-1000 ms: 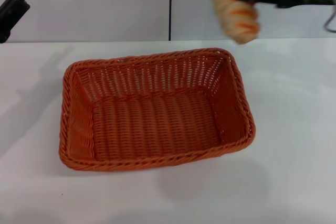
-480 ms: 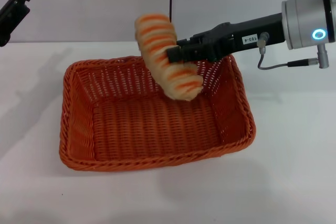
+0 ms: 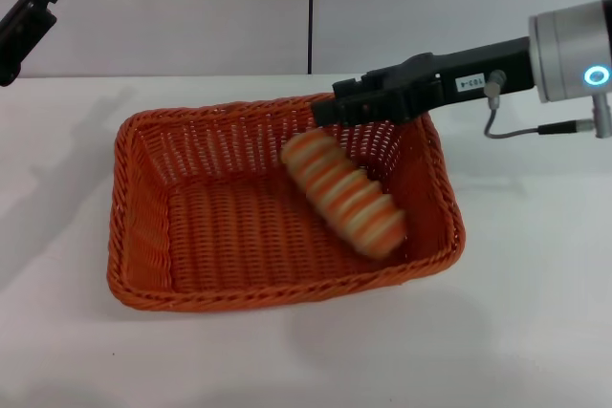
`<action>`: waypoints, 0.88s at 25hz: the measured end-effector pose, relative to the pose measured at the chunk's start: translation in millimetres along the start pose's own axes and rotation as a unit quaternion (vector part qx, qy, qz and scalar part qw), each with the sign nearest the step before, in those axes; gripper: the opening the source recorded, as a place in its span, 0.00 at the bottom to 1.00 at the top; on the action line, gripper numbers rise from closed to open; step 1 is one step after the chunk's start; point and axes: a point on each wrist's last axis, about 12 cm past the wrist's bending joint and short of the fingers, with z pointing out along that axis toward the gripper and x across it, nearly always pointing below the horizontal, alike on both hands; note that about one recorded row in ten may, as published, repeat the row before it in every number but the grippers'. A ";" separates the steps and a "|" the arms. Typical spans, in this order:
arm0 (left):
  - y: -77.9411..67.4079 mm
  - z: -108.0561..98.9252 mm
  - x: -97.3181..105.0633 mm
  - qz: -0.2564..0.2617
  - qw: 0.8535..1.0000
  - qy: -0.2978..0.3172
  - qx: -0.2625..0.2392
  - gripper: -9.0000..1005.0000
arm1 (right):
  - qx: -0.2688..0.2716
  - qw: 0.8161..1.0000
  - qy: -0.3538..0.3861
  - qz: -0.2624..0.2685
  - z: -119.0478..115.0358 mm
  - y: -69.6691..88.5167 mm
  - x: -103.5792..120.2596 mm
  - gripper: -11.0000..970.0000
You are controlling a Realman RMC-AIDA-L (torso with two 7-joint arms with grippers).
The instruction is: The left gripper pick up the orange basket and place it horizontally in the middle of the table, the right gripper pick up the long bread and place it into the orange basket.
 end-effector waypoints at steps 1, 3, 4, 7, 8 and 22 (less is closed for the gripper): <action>0.0 0.0 0.0 0.000 1.000 0.000 0.000 0.81 | 0.003 1.000 -0.003 -0.002 -2.8 -0.3 1.3 0.58; 0.0 -0.5 -0.1 0.000 1.000 -0.002 -0.002 0.81 | 0.020 0.999 -0.024 -0.014 -17.1 -3.0 8.7 0.61; 0.1 -0.5 -0.2 0.000 1.000 -0.003 -0.002 0.81 | 0.020 0.999 -0.024 -0.014 -17.1 -3.0 8.7 0.61; 0.5 0.3 -0.6 0.001 1.000 -0.005 -0.003 0.81 | 0.035 0.995 -0.083 -0.037 -38.5 -7.5 20.1 0.61; 1.5 -0.2 -1.5 0.003 1.000 -0.011 -0.009 0.81 | 0.047 0.987 -0.145 -0.050 -57.7 -10.5 33.7 0.61; 11.7 -23.0 -1.5 0.074 0.984 -0.082 -0.139 0.81 | 0.369 0.789 -0.482 -0.096 -169.8 -23.5 179.8 0.61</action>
